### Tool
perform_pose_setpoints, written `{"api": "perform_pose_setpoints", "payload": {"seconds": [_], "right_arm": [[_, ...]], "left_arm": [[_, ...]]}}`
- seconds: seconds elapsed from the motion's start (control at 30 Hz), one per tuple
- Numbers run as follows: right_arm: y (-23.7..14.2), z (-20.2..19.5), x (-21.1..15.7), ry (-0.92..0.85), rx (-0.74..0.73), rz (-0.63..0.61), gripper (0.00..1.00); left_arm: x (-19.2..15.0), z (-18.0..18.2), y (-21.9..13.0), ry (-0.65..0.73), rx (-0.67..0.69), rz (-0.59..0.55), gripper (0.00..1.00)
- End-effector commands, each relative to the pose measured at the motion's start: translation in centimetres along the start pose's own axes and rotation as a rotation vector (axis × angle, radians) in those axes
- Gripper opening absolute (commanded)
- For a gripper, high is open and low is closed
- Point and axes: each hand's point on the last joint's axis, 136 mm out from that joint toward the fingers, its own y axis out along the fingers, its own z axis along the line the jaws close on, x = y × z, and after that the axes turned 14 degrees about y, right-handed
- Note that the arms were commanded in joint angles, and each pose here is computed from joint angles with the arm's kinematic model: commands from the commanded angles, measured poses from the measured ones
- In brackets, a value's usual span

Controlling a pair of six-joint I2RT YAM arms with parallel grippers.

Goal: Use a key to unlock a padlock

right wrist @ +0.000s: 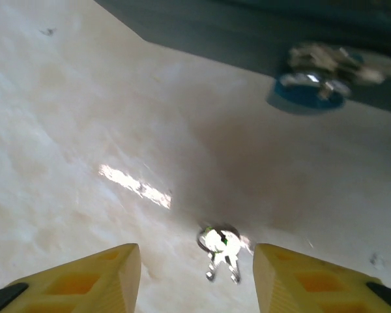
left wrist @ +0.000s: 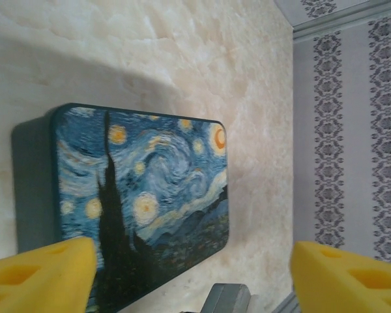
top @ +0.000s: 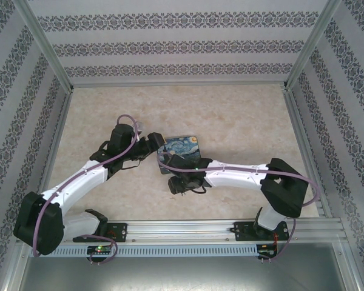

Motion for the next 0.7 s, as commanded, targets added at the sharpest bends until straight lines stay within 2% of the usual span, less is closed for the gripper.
{"api": "perform_pose_setpoints", "payload": {"seconds": [0.0,0.13,0.23,0.53,0.67], "right_arm": [[0.3,1.8,2.1,0.015,0.031,-0.036,0.47],[1.0,2.7,4.0,0.031,0.039,-0.054,0.47],[1.5,3.0,5.2,0.046,0.055,-0.059,0.47],[1.2,2.9,6.3,0.044,0.084,-0.075,0.48],[0.1,3.0,5.5,0.008,0.118,-0.043,0.49]], "left_arm": [[1.5,1.0,-1.9,0.009,0.082,-0.047,0.88],[2.2,2.0,-3.2,-0.017,0.129,-0.084,0.97],[2.6,2.7,-4.0,-0.040,0.156,-0.106,0.99],[2.8,3.9,-4.8,-0.072,0.174,-0.126,1.00],[3.0,4.0,-4.9,-0.077,0.172,-0.130,1.00]]}}
